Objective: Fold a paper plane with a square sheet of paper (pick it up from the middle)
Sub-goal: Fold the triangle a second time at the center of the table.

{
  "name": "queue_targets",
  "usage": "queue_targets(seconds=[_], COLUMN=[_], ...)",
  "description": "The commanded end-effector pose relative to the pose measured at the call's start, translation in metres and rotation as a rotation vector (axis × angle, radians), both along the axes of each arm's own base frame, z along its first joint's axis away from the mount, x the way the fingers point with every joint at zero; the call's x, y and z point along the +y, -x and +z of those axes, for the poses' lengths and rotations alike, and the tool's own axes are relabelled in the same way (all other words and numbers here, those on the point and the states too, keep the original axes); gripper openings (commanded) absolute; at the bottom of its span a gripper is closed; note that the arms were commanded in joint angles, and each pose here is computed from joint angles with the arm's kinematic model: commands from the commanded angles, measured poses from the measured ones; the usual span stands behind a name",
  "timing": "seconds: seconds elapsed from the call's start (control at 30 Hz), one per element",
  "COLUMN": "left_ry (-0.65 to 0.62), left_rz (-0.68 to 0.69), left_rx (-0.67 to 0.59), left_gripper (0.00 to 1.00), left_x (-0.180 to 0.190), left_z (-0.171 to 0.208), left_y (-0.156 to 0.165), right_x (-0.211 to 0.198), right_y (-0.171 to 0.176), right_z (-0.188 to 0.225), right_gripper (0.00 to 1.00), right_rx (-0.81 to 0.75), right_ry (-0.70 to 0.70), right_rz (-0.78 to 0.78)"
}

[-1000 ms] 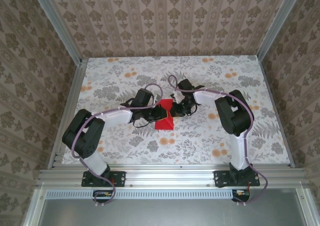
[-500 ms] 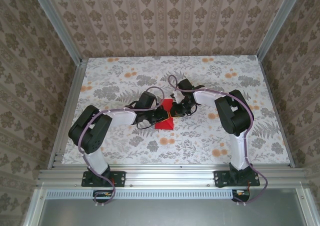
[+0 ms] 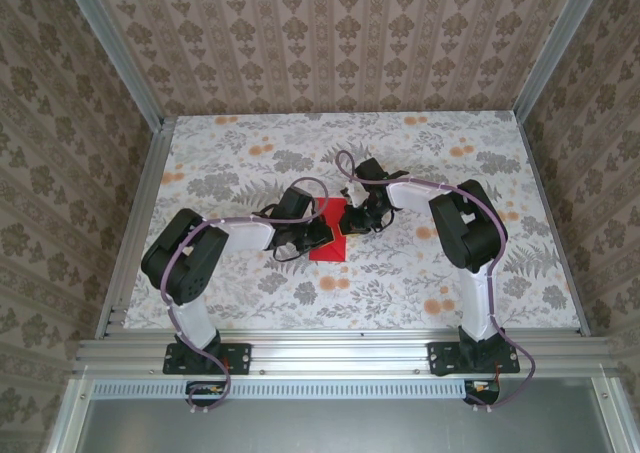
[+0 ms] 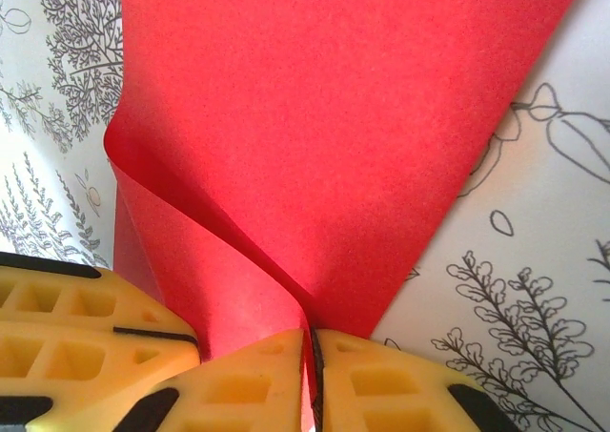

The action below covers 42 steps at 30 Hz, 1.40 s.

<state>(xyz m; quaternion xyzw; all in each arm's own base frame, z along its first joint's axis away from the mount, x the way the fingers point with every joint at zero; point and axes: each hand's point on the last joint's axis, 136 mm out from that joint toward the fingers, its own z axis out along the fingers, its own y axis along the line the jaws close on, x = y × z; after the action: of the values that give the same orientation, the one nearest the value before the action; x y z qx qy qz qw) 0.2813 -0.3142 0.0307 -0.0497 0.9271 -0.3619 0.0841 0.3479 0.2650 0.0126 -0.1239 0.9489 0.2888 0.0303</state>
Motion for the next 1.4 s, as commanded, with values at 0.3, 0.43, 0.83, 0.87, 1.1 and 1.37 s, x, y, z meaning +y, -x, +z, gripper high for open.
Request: queue_targets(seconds=[0.3, 0.43, 0.83, 0.87, 1.1, 1.37], left_ry=[-0.052, -0.072, -0.057, -0.049, -0.002, 0.016], left_rz=[0.031, 0.048, 0.045, 0.038, 0.007, -0.016], left_rx=[0.026, 0.027, 0.029, 0.024, 0.007, 0.001], left_gripper=[0.05, 0.05, 0.05, 0.05, 0.07, 0.09], left_x=[0.005, 0.010, 0.007, 0.005, -0.005, -0.011], left_z=[-0.010, -0.012, -0.010, -0.009, -0.002, 0.001], left_y=[0.000, -0.001, 0.000, -0.001, -0.001, -0.001], right_x=[-0.010, -0.012, -0.015, -0.015, -0.017, -0.021], right_y=[0.010, 0.015, 0.016, 0.016, 0.015, 0.013], right_z=[-0.028, -0.029, -0.029, -0.029, -0.031, -0.032], right_gripper=[0.18, 0.20, 0.17, 0.16, 0.12, 0.10], right_rx=[0.056, 0.079, 0.077, 0.076, 0.073, 0.069], right_ry=[0.093, 0.102, 0.110, 0.113, 0.126, 0.145], right_rz=[-0.001, 0.005, 0.012, 0.014, 0.010, -0.018])
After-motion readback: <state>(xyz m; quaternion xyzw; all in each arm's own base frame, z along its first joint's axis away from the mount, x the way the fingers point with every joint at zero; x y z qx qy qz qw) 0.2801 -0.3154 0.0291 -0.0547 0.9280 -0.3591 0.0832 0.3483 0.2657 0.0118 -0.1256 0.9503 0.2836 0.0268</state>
